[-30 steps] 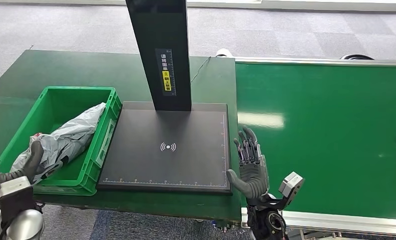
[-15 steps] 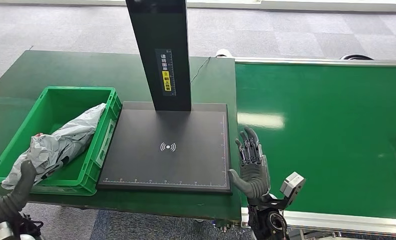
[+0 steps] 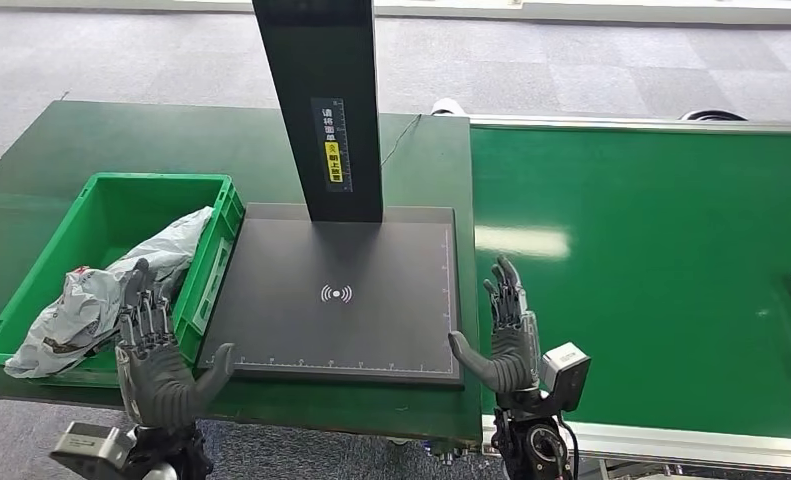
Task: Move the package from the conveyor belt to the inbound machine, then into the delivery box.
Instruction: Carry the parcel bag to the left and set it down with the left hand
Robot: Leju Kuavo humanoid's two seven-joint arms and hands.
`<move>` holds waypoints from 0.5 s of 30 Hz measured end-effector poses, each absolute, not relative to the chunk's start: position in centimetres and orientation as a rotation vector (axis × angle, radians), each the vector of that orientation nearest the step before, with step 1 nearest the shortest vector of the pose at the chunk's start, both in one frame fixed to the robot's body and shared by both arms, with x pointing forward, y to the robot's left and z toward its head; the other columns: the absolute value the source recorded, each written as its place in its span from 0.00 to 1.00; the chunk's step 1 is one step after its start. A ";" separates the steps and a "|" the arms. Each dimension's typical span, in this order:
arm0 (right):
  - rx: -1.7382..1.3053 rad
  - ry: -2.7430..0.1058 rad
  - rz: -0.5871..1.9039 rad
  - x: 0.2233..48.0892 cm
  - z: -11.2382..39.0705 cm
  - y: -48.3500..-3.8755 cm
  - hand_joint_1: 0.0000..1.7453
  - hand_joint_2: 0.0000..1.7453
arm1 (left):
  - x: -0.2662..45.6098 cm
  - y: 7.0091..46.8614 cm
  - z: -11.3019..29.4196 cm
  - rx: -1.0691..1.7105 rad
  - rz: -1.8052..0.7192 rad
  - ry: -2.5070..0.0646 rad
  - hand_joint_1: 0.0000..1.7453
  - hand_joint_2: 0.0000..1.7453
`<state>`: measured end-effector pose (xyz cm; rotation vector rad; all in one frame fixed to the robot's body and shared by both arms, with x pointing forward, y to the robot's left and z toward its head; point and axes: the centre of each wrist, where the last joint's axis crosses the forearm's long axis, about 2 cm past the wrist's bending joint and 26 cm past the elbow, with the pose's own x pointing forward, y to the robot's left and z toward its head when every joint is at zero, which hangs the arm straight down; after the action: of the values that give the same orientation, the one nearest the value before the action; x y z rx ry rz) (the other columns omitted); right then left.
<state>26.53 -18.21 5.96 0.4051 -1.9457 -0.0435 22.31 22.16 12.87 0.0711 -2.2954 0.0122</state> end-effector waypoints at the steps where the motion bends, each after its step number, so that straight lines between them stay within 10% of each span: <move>1: 0.403 -1.945 -0.042 26.5 5.9 -18.2 0.00 1.00 | 22.4 22.0 12.6 0.063 0.012 -2.285 0.00 1.00; 15: 0.367 -1.939 0.046 26.3 5.9 -17.5 0.00 1.00 | 22.3 19.6 9.9 -0.154 -0.234 -2.107 0.00 1.00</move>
<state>26.26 -17.52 5.88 0.3665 -1.9389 0.0459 22.25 19.57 9.86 -0.1544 -2.1071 -0.2345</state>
